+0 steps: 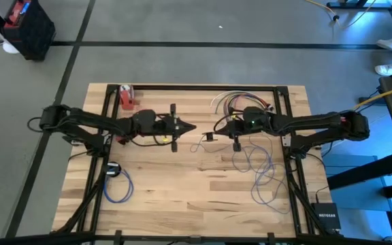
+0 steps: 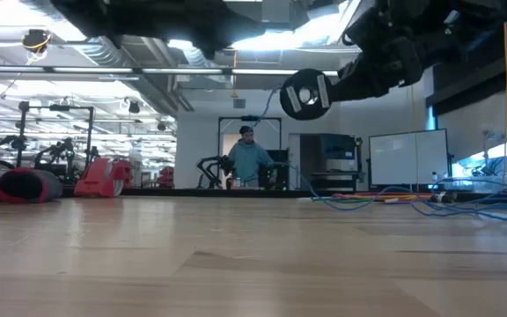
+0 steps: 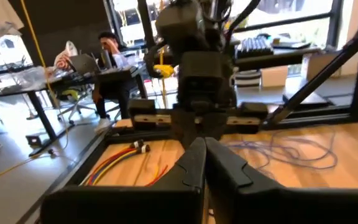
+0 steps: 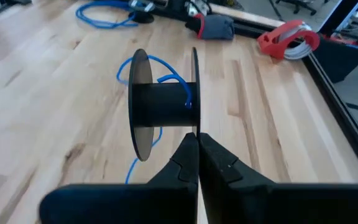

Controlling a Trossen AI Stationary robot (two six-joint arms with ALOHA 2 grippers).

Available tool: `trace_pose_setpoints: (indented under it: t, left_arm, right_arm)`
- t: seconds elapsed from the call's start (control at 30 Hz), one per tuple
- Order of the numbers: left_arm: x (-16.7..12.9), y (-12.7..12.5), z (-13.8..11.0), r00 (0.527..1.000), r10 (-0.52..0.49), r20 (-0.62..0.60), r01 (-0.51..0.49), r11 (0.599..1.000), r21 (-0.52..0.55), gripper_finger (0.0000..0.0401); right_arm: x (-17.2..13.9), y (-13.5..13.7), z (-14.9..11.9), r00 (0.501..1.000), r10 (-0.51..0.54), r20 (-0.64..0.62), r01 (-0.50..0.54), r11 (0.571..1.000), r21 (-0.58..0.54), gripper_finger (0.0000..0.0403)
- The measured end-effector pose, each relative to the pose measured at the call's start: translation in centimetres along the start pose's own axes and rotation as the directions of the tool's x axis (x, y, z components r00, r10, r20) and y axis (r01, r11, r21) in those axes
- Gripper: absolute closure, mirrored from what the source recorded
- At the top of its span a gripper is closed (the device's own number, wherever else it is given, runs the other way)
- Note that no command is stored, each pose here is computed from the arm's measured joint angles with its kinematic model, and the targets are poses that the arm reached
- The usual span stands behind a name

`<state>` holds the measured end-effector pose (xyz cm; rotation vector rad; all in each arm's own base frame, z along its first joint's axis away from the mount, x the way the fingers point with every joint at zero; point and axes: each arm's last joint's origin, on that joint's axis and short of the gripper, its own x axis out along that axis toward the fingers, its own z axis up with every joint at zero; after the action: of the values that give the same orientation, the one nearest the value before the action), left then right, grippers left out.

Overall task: Coil cords
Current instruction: Coil the blue cable wire on the black spool

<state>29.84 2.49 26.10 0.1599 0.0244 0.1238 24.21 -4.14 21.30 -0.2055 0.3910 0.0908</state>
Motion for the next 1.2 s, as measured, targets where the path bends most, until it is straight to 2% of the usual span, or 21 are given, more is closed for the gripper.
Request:
trace_pose_setpoints:
  t: [0.13,0.27,0.4,0.5,0.67,0.8,1.2]
  left_arm:
    - [1.6,0.3,0.5,1.000,0.008,-0.015,-0.008,1.000,-0.027,0.0357]
    - [2.8,0.3,0.8,0.994,-0.008,-0.105,0.006,1.000,-0.020,0.0311]
    - [3.4,0.4,1.9,0.978,-0.025,-0.205,0.013,0.998,-0.060,0.0285]
    - [3.5,0.3,2.5,0.967,-0.038,-0.254,0.029,0.999,-0.040,0.0280]
    - [3.5,-0.4,2.8,0.969,-0.059,-0.238,0.066,0.998,0.021,0.0279]
    - [3.6,-0.3,2.8,0.971,-0.055,-0.231,0.071,0.996,0.060,0.0279]
    - [4.4,-0.4,1.9,0.969,-0.051,-0.241,0.063,0.997,0.043,0.0279]
  right_arm:
    - [0.2,0.8,0.1,0.999,0.002,0.032,-0.001,1.000,-0.016,0.0400]
    - [0.3,1.6,0.4,0.999,-0.015,0.038,0.016,0.999,-0.033,0.0400]
    - [-0.1,2.0,0.8,0.998,-0.035,0.045,0.037,0.999,-0.038,0.0400]
    - [-0.8,2.0,1.2,0.997,-0.039,0.059,0.040,0.999,-0.021,0.0400]
    - [-2.1,1.8,2.0,0.991,-0.104,0.090,0.106,0.994,-0.024,0.0400]
    - [-2.2,1.8,2.0,0.989,-0.112,0.093,0.118,0.991,-0.062,0.0400]
    - [-2.2,1.7,2.3,0.985,-0.119,0.127,0.129,0.988,-0.080,0.0400]
